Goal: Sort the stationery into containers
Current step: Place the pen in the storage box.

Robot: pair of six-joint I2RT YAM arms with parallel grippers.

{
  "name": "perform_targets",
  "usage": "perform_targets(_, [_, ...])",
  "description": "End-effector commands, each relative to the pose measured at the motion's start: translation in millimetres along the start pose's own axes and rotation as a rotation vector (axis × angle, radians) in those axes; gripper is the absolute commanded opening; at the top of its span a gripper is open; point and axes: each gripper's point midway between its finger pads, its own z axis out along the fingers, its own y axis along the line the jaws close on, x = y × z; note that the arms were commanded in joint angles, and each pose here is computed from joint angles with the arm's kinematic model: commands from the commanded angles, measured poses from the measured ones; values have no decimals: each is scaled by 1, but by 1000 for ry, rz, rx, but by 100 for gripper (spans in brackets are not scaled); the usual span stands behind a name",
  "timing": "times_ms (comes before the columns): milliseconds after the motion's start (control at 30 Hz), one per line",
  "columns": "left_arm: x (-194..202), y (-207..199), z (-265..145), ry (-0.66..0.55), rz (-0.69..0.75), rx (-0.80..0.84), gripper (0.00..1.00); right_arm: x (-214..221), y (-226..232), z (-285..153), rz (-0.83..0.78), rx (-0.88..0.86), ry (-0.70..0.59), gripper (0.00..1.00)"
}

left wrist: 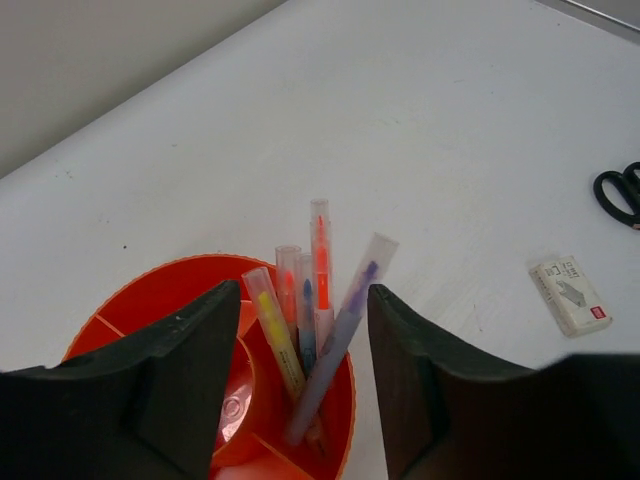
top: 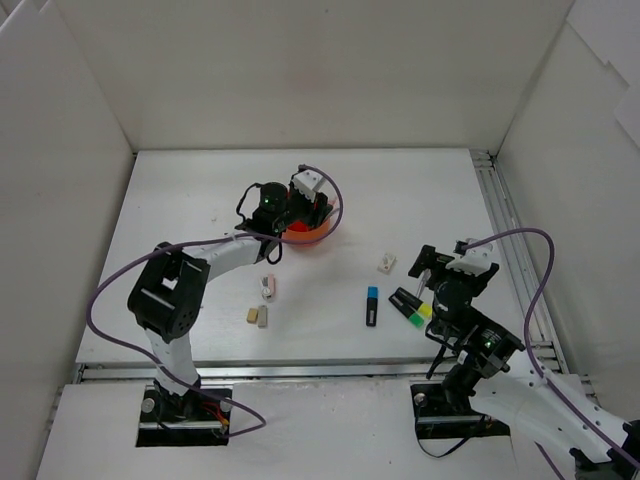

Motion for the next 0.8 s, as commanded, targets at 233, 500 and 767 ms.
perform_targets(233, [-101, -25, -52, -209, 50, 10, 96, 8, 29, 2, 28, -99, 71, 98])
perform_targets(500, [-121, -29, -102, -236, -3, -71, 99, 38, 70, 12, -31, -164, 214, 98])
perform_targets(767, [-62, -26, -170, -106, -220, -266, 99, 76, 105, 26, -86, -151, 378, 98])
